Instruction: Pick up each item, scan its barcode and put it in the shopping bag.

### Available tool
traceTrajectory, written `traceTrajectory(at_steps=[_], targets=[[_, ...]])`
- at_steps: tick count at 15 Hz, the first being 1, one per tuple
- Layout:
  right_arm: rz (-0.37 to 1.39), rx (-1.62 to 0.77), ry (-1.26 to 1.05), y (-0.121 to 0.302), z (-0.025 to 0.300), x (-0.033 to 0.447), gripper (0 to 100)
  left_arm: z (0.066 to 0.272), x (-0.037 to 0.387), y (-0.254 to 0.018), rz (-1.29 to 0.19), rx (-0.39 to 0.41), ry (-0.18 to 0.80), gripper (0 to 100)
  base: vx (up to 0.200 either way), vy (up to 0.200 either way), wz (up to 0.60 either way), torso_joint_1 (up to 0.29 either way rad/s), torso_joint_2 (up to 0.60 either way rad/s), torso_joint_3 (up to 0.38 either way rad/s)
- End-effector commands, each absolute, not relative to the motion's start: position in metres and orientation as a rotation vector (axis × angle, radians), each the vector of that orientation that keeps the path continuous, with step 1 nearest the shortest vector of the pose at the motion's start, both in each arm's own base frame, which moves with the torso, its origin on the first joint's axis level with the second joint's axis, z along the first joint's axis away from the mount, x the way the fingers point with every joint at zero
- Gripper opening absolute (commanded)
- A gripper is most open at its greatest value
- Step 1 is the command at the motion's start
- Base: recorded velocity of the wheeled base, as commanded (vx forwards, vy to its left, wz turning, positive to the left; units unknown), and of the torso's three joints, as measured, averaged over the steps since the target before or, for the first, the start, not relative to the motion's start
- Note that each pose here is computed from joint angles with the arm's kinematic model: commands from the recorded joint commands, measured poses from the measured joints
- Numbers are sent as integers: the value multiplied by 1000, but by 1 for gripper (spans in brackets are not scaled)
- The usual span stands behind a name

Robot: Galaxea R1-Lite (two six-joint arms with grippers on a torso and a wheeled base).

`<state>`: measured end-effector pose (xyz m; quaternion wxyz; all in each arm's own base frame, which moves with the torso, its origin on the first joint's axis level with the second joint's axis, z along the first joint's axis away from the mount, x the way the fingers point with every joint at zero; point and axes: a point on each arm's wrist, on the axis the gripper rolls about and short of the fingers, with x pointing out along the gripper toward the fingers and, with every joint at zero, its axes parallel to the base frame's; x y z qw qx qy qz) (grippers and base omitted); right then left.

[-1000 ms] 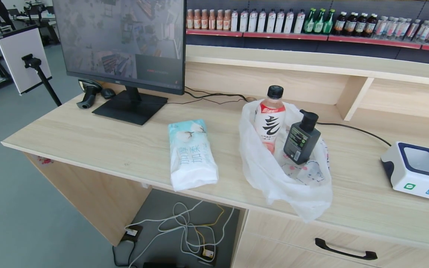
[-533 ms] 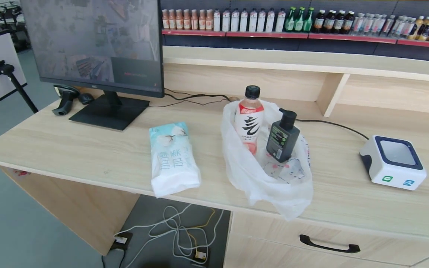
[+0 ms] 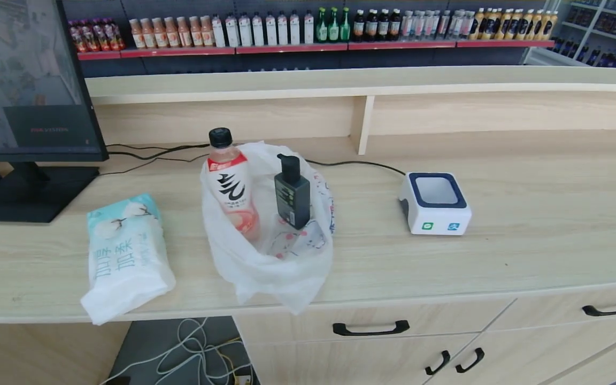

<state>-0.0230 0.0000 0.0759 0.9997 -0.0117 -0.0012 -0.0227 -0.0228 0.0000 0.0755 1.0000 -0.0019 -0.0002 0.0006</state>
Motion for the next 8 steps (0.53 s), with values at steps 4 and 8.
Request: traceTrajectory(at_steps=[4, 8], targets=[[-44, -26, 1, 0, 76, -23, 100, 76, -23, 0, 2, -5, -2, 100, 0, -200, 0, 2, 2, 2], [-45, -29, -1, 0, 76, -23, 100, 76, -23, 0, 2, -5, -2, 100, 0, -200, 0, 2, 2, 1]])
